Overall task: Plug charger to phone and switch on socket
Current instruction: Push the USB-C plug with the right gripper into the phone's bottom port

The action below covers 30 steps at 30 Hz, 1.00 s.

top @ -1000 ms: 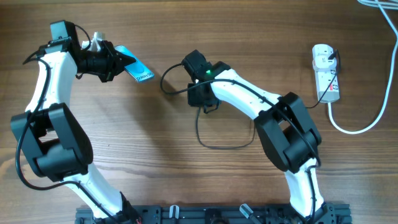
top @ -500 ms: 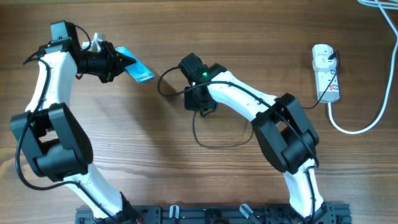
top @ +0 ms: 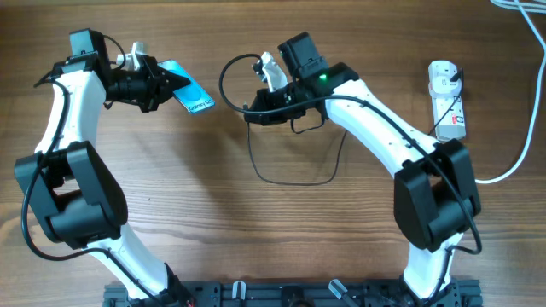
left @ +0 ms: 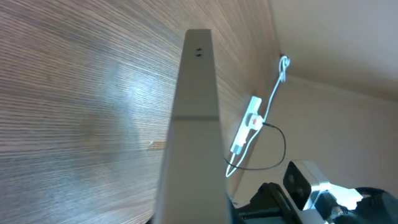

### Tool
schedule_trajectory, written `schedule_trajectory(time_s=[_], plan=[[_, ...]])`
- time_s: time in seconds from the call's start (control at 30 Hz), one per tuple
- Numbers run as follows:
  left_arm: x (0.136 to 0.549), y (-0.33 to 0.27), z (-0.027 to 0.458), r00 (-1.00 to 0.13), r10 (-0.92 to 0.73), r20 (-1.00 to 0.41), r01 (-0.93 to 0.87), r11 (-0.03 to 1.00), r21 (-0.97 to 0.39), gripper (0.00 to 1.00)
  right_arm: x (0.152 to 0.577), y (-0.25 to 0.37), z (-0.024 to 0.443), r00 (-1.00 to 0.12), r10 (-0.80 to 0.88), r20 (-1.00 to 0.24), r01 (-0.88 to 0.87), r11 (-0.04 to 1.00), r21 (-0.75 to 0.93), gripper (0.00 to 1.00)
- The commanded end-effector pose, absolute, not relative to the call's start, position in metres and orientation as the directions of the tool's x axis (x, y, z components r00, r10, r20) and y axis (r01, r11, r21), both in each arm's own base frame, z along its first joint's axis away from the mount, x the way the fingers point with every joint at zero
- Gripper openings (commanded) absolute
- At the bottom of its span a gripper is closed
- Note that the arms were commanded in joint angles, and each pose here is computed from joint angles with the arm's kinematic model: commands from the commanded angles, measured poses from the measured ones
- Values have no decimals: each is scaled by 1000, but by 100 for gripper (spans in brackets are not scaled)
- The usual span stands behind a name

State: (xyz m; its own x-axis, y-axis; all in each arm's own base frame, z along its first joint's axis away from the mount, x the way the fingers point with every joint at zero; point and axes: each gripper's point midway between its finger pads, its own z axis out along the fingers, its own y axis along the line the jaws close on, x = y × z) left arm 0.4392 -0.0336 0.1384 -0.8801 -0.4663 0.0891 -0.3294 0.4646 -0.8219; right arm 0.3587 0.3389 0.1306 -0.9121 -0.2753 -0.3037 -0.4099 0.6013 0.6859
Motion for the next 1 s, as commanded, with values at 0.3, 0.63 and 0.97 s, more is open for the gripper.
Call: schedule_trajectory(time_s=[0.3,0.63,0.97], plan=[[426,-69,230,-952,-251,-176,143,146,-979,4,308,312,269,-790,-308,-531,-608,280,743,4],[414,-109,249,-946,-149,-287,285,39,-958,4,276,324,217,-867,-206,-453,-482,119,868,4],[403,-148,249,-953,-58,-297,297,12,-955,4,272,324,211,-880,-206,-429,-457,117,882,4]])
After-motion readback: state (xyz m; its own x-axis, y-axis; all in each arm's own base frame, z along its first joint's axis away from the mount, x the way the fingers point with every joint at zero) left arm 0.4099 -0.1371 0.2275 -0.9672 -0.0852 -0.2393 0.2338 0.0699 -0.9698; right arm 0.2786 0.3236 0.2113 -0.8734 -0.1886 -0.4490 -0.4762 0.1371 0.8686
